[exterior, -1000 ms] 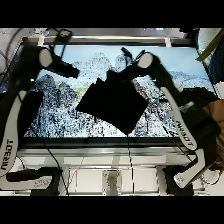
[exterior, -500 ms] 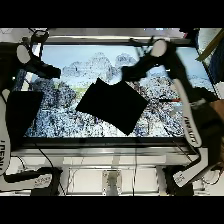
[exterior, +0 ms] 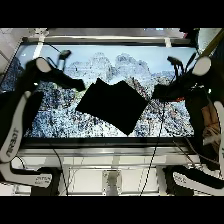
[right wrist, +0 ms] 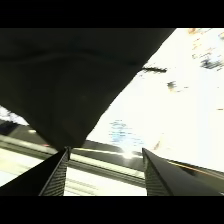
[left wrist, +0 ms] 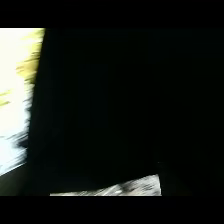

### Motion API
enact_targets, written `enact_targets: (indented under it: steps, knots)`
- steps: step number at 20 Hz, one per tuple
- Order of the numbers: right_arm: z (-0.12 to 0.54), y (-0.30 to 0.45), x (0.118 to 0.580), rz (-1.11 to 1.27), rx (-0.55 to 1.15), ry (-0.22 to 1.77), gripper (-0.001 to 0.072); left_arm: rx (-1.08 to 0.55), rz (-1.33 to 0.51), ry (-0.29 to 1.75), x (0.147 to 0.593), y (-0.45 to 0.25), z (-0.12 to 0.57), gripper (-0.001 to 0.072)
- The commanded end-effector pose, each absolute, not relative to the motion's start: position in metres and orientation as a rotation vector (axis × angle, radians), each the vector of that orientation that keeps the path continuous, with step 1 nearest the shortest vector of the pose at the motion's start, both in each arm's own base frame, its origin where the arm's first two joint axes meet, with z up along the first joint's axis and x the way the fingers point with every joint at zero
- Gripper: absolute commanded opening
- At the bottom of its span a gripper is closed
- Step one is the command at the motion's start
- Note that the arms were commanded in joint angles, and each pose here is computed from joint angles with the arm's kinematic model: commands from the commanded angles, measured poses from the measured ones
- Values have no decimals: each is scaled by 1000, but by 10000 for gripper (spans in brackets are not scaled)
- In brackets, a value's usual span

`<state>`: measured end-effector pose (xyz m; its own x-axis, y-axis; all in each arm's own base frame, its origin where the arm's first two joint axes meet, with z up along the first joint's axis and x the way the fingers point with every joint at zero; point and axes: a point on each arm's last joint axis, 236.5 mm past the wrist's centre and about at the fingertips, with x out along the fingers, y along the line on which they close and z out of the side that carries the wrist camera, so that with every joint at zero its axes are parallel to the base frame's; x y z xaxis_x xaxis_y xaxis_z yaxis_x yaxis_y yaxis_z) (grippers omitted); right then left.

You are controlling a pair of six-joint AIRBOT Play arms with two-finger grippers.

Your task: Fold the clothes and pants, and hang the long-sleeved shirts on hangers.

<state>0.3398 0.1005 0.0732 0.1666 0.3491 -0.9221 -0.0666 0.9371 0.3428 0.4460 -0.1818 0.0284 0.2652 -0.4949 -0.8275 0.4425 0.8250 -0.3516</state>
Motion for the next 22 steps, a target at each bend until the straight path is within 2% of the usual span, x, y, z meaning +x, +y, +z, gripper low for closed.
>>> enact_targets:
  steps: [1, 4, 9, 10, 11, 12, 15, 18, 20, 22]
  knots:
    - [51, 118, 328, 354, 352, 1326, 533, -170, -820, 1167, 436, -254, -11, 701]
    - [53, 116, 338, 354, 340, 1280, 533, -191, -902, 1174, 427, -295, -37, 701]
    - [52, 116, 338, 366, 316, 1273, 533, -215, -904, 1160, 427, -329, -57, 692]
    - [52, 114, 339, 362, 310, 1273, 532, -210, -911, 1163, 424, -333, -58, 492]
    - [50, 112, 339, 355, 299, 1274, 532, -208, -914, 1157, 424, -335, -56, 113]
    - [49, 110, 339, 350, 291, 1276, 533, -201, -919, 1139, 427, -337, -51, 8]
    - [47, 105, 335, 340, 269, 1292, 532, -205, -908, 1026, 457, -329, -8, 7]
    - [44, 101, 333, 327, 248, 1303, 532, -172, -826, 892, 493, -291, 54, 7]
    - [44, 101, 334, 326, 249, 1302, 532, -123, -734, 872, 503, -254, 72, 7]
    - [45, 101, 337, 324, 251, 1288, 532, -41, -671, 936, 496, -221, 67, 6]
